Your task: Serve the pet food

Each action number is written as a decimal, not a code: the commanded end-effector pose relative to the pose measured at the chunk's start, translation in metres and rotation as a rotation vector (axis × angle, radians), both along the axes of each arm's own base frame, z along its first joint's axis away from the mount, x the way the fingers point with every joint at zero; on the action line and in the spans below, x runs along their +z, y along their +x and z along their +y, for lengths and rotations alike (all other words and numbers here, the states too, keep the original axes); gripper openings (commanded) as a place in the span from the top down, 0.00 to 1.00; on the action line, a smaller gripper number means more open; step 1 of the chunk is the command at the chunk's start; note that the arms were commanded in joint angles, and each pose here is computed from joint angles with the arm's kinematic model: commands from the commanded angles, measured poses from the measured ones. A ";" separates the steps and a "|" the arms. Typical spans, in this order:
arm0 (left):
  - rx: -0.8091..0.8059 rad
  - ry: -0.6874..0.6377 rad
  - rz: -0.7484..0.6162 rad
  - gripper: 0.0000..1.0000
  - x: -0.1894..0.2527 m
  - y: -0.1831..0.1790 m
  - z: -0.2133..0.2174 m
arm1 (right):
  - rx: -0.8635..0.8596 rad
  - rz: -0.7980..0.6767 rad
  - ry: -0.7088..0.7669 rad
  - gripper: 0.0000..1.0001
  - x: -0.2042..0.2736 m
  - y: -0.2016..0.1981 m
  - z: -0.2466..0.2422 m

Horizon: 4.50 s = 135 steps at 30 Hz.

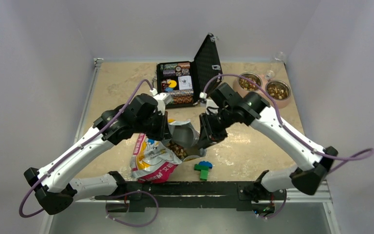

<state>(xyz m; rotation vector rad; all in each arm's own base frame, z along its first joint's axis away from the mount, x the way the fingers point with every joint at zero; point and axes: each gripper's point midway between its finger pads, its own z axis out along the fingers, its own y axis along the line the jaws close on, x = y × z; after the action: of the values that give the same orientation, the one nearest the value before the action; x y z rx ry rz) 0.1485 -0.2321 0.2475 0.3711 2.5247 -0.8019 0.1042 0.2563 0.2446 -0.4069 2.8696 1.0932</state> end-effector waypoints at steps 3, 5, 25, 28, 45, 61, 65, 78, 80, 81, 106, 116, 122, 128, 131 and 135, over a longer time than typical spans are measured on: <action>-0.073 -0.205 0.006 1.00 0.040 -0.013 -0.028 | -0.092 -0.292 -0.356 1.00 0.025 0.083 -0.019; -0.072 -0.215 -0.007 1.00 0.043 -0.011 -0.029 | -0.032 -0.281 -0.435 1.00 0.014 0.087 -0.014; 0.123 -0.142 -0.229 1.00 0.059 0.024 0.007 | 0.247 0.011 0.553 1.00 0.029 0.066 0.151; 0.176 -0.120 -0.304 1.00 0.067 0.030 0.023 | 0.245 0.025 0.735 1.00 0.048 0.063 0.120; 0.322 -0.082 -0.384 1.00 0.065 0.034 0.061 | 0.056 -0.019 0.635 1.00 0.007 0.040 0.034; 0.292 -0.116 -0.362 1.00 0.066 0.029 0.054 | 0.050 -0.010 0.652 1.00 0.023 0.049 0.055; 0.295 -0.106 -0.364 1.00 0.065 0.026 0.059 | -0.043 -0.007 0.629 1.00 -0.003 0.056 0.027; 0.323 -0.117 -0.339 1.00 0.060 0.022 0.063 | -0.041 0.104 0.656 1.00 -0.010 0.053 0.048; 0.347 -0.116 -0.336 1.00 0.058 0.023 0.067 | -0.032 0.100 0.662 1.00 -0.004 0.051 0.052; 0.354 -0.116 -0.339 1.00 0.058 0.023 0.068 | -0.024 0.099 0.674 1.00 0.000 0.048 0.050; 0.368 -0.073 -0.284 1.00 0.052 0.039 0.050 | -0.132 0.097 0.715 1.00 0.032 0.005 -0.016; 0.546 0.102 -0.248 1.00 0.033 0.045 0.087 | -0.193 0.022 0.727 1.00 0.063 -0.016 -0.035; 0.567 0.106 -0.281 1.00 0.039 0.047 0.094 | -0.255 -0.058 0.762 1.00 0.092 -0.004 -0.045; 0.563 0.110 -0.315 1.00 0.045 0.046 0.100 | -0.358 -0.131 0.746 1.00 0.109 0.029 -0.062; 0.547 0.097 -0.335 1.00 0.049 0.045 0.100 | -0.455 -0.155 0.726 1.00 0.099 0.055 -0.077; 0.528 0.088 -0.368 1.00 0.055 0.046 0.102 | -0.538 -0.158 0.694 1.00 0.072 0.084 -0.094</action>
<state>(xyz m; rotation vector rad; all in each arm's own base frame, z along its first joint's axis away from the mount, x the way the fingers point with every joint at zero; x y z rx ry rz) 0.1806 -0.1421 0.2721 -0.1085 2.3031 -0.3954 0.1723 0.1733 0.3304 0.3013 2.0808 1.7371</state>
